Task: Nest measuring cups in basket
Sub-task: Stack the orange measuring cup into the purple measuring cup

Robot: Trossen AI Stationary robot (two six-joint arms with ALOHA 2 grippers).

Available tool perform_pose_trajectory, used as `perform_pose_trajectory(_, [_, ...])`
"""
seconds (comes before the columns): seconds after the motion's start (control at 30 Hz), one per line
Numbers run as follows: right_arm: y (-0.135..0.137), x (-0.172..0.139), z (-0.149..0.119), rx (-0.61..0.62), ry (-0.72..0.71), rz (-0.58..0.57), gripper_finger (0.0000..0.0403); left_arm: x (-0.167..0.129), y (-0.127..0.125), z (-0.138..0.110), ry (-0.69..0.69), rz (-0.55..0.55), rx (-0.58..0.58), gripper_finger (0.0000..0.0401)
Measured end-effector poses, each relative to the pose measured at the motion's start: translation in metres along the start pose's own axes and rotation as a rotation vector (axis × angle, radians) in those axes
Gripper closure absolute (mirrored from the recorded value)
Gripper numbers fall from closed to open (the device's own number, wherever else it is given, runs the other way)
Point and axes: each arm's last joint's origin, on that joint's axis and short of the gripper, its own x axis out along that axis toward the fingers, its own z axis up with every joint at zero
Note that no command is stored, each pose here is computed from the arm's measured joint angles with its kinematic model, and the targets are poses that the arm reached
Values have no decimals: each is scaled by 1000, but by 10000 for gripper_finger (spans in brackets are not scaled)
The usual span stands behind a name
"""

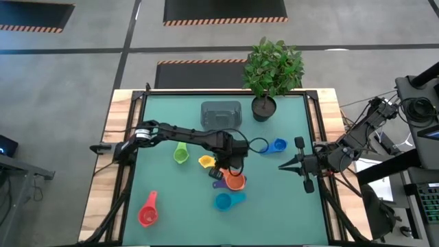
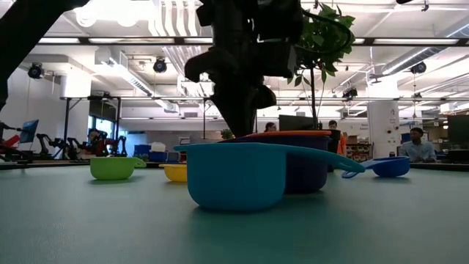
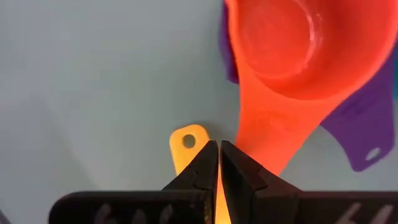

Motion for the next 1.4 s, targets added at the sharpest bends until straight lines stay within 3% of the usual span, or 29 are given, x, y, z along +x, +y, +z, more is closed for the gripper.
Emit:
perform_pose_trajectory(0.53, [0, 0, 0, 0, 0, 1, 394, -14, -33, 12, 39, -25, -80, 401])
perform_pose_trajectory(0.9, [0, 0, 0, -2, 0, 1, 394, -9, -32, 4, 134, 160, -94, 401])
perform_pose_trajectory(1.4, [0, 0, 0, -8, 1, 1, 394, 4, -42, 3, 136, 169, -107, 401])
